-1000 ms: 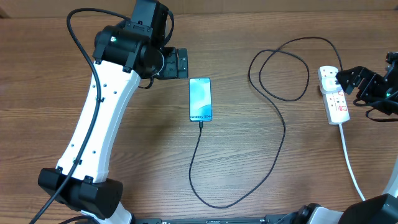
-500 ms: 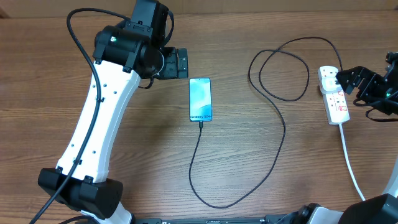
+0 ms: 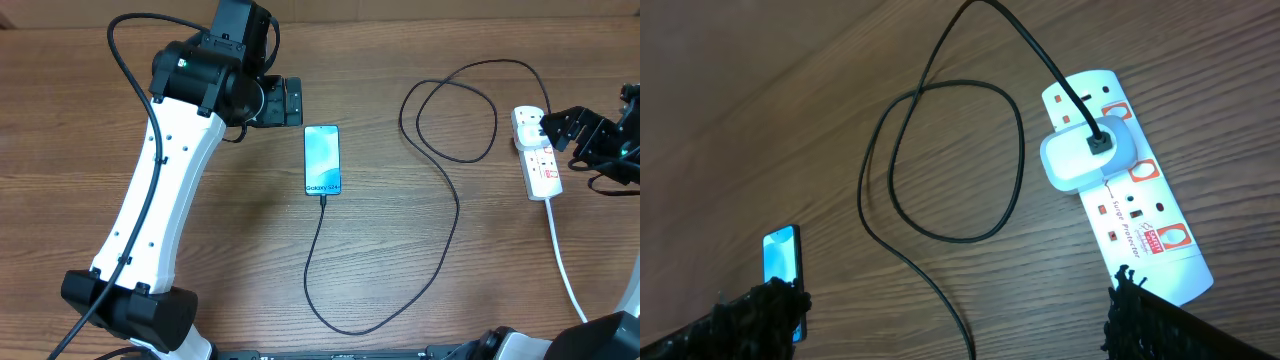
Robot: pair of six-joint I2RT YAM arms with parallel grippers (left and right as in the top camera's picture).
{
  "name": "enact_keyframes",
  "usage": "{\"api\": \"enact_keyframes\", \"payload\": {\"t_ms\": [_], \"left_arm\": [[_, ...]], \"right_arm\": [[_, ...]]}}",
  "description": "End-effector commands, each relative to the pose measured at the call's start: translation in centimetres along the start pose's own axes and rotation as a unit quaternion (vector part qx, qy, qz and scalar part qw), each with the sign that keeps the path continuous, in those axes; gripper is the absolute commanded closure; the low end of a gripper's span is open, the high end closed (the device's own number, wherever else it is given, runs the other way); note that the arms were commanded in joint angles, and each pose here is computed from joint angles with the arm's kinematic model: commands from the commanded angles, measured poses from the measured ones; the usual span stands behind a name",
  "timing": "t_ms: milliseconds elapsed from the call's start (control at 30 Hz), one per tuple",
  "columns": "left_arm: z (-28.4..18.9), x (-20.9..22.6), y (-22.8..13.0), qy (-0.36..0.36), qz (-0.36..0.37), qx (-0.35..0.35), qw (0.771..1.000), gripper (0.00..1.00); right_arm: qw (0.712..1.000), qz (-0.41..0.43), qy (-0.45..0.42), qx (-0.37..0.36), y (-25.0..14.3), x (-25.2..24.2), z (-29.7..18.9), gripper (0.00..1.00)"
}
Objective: Plug charger to phone and switch on socket
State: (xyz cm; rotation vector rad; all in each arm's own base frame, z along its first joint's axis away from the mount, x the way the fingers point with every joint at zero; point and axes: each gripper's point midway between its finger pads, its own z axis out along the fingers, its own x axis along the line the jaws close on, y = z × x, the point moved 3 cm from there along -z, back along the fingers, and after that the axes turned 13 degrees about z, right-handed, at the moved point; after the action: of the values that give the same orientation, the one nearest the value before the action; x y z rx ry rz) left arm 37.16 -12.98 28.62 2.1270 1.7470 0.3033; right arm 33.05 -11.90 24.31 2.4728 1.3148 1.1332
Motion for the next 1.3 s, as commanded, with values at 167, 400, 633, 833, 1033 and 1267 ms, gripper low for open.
{"api": "enact_keyframes", "payload": {"t_ms": [167,400,633,833,1033,1267], "left_arm": [[-0.1,0.4,0.0,0.01,0.004,-0.001,1.0,0.0],[-1.4,0.6,1.4,0.019,0.004,-0.058,0.998,0.0],[-3.1,0.8,0.1,0.014,0.0,-0.129,0.992,0.0],[-1.6,1.6,-4.5,0.011,-0.002,-0.174,0.985,0.0],[1.2,2.6,-9.3,0.01,-0.006,-0.25,0.968,0.0],[2.0,3.3,-11.9,0.002,-0.016,-0.387,0.922,0.0]], "right_arm": [[1.0,0.0,0.003,0.0,0.1,0.1,0.1,0.0],[1.0,0.0,0.003,0.0,0.1,0.1,0.1,0.0],[1.0,0.001,0.002,0.0,0.1,0.1,0.1,0.0],[1.0,0.0,0.003,0.0,0.1,0.1,0.1,0.0],[1.0,0.001,0.002,0.0,0.1,0.1,0.1,0.0],[1.0,0.001,0.002,0.0,0.1,0.1,0.1,0.0]]}}
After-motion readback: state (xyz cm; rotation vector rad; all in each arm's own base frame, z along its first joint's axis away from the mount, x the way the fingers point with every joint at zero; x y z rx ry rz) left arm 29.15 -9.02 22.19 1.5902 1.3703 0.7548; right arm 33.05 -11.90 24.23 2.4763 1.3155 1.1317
